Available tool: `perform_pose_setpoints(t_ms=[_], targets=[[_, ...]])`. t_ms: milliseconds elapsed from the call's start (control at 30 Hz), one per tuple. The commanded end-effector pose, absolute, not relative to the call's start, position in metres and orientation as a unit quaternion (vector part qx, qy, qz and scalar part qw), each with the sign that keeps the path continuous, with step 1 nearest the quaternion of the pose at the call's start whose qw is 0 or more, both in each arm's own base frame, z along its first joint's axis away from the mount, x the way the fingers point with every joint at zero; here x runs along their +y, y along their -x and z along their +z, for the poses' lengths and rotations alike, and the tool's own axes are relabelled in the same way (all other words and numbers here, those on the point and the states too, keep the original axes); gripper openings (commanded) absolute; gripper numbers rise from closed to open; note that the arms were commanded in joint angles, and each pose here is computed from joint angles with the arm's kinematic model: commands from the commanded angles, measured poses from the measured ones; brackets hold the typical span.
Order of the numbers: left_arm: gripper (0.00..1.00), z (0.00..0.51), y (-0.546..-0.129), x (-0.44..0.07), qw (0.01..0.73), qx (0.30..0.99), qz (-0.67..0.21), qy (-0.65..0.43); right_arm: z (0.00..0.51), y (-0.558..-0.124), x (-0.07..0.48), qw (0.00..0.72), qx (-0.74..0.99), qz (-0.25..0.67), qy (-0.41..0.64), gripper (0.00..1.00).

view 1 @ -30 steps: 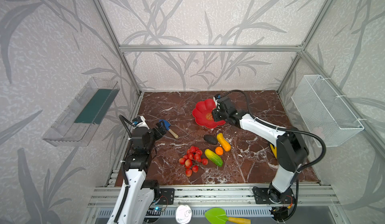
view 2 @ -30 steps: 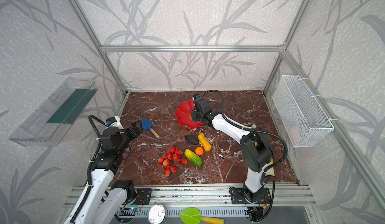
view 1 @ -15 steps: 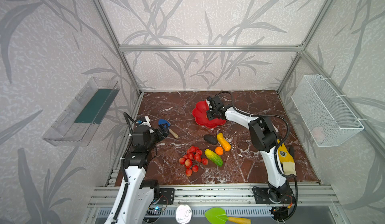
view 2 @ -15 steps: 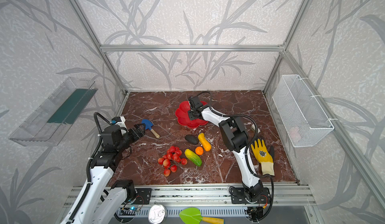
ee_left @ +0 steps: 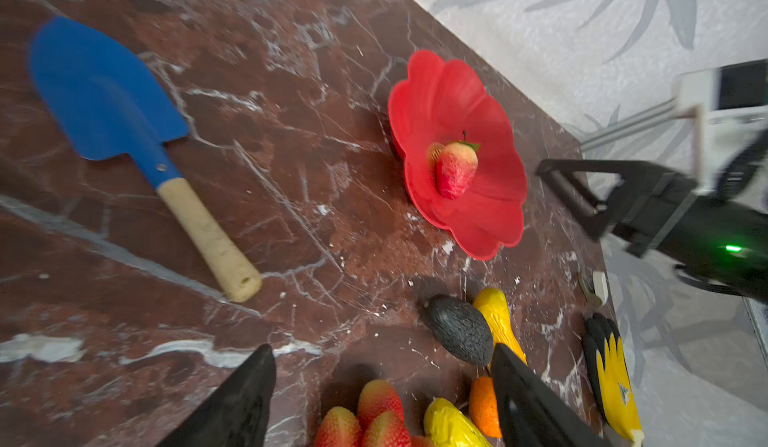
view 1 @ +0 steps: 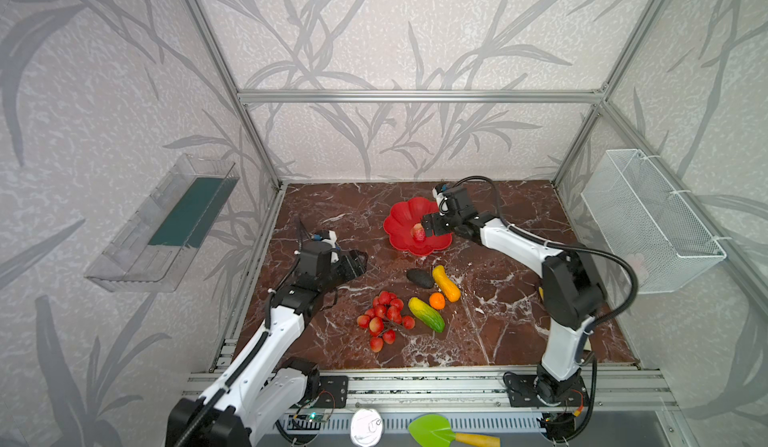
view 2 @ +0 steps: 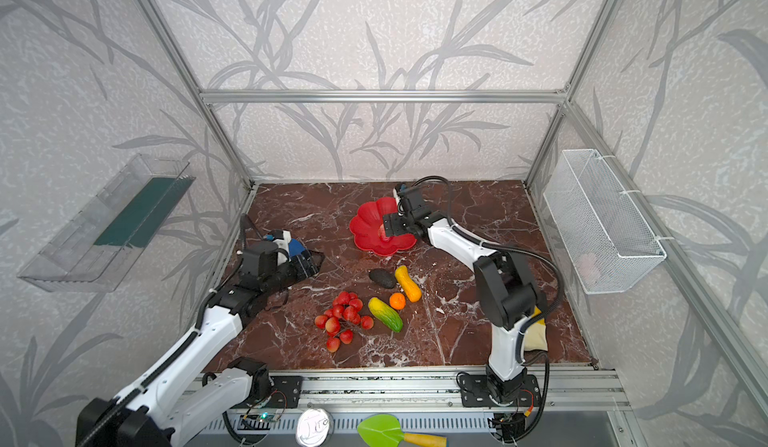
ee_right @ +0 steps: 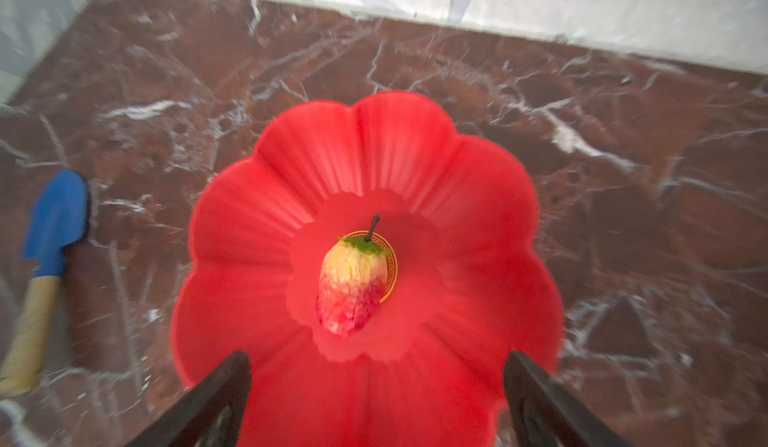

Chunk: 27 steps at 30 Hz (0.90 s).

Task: Place and organize the fake fruits in the fruit bowl
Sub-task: 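Carry the pink strawberry with the right gripper into the red bowl and release, then grasp the dark avocado with the left gripper while the right gripper withdraws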

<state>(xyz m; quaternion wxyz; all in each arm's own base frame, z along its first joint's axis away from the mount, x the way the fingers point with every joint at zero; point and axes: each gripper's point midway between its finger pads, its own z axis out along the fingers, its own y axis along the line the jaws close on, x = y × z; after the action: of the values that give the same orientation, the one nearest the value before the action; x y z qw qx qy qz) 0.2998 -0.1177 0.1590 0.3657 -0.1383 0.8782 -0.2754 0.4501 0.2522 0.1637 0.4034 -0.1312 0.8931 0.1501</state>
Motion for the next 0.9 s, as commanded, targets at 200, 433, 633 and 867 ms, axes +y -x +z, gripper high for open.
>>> perform_pose_setpoints(t_ms=[200, 433, 633, 867], targets=[[0.81, 0.144, -0.316, -0.194, 0.333, 0.903, -0.261, 0.068, 0.208, -0.365, 0.179, 0.479, 0.861, 0.160, 0.068, 0.99], [0.82, 0.104, -0.303, -0.240, 0.259, 0.940, -0.220, 0.018, 0.198, -0.326, 0.144, 0.472, 0.868, 0.147, 0.049, 0.99], [0.84, 0.075, -0.305, -0.265, 0.236, 0.947, -0.216, 0.010, 0.204, -0.317, 0.137, 0.479, 0.865, 0.141, 0.054, 0.99], [0.87, 0.065, -0.310, -0.288, 0.226, 0.949, -0.220, 0.000, 0.208, -0.314, 0.133, 0.486, 0.861, 0.137, 0.059, 0.99]])
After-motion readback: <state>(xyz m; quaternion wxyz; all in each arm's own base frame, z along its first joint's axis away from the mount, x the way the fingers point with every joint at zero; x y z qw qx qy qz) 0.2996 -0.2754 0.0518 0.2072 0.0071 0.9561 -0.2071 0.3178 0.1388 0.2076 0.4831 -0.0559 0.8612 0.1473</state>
